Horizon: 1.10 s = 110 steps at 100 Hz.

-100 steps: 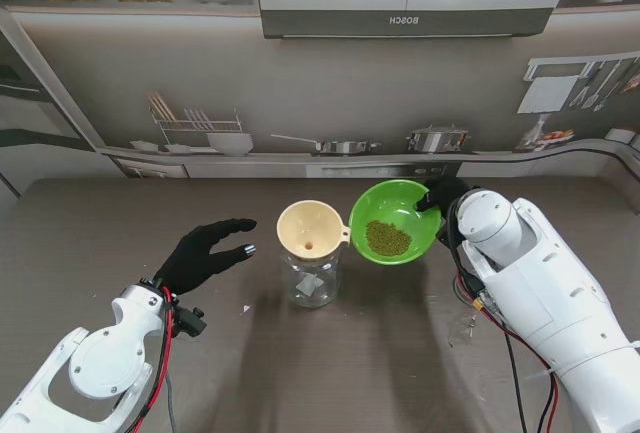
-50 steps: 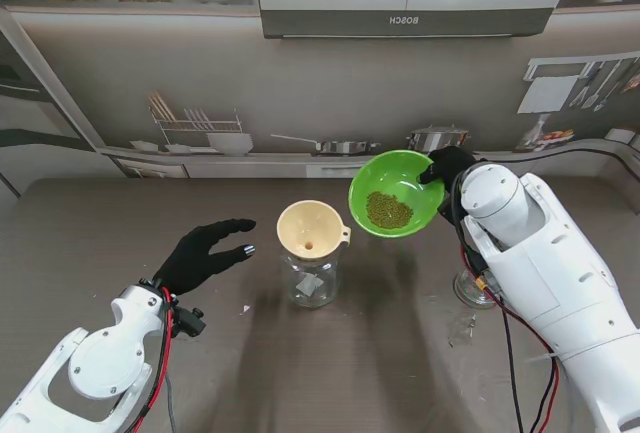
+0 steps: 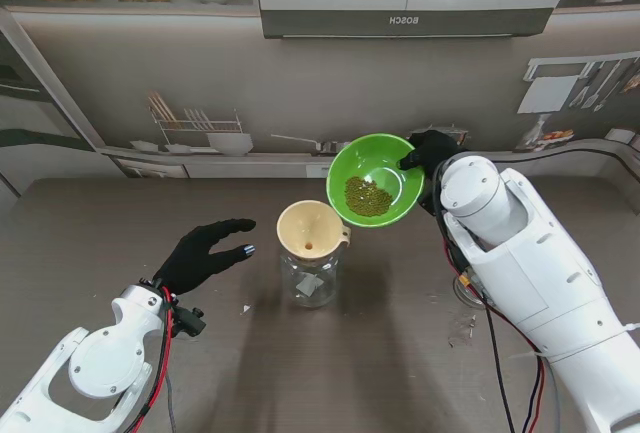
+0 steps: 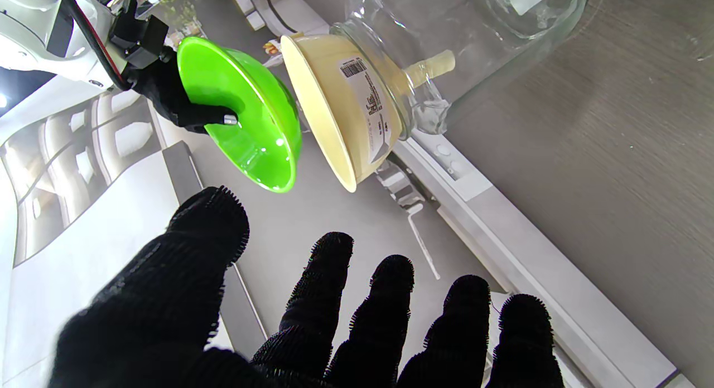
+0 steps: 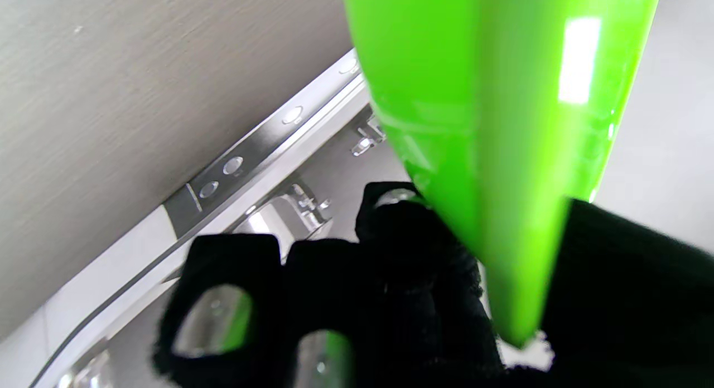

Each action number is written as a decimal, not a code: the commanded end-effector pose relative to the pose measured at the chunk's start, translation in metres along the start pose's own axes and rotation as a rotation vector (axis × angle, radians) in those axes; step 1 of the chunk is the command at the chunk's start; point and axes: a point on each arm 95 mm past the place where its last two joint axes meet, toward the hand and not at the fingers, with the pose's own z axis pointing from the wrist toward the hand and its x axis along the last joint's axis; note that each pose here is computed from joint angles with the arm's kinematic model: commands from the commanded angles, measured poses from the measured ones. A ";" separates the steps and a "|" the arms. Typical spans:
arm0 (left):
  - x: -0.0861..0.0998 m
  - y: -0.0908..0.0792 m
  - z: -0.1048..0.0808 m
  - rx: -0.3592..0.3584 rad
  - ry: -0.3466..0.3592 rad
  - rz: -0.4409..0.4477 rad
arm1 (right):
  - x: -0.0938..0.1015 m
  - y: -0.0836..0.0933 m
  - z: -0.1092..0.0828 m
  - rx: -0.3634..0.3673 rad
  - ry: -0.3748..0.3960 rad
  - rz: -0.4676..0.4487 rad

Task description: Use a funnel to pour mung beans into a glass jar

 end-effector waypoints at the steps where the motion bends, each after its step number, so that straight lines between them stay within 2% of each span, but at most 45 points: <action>1: 0.000 0.002 0.000 -0.015 0.002 -0.008 | 0.022 -0.006 -0.003 0.011 0.053 0.002; 35: 0.000 0.001 -0.002 -0.007 0.002 -0.011 | 0.042 -0.016 -0.002 -0.047 0.109 -0.038; 110: -0.001 0.000 -0.002 -0.002 0.004 -0.017 | 0.060 -0.046 -0.005 -0.179 0.305 -0.189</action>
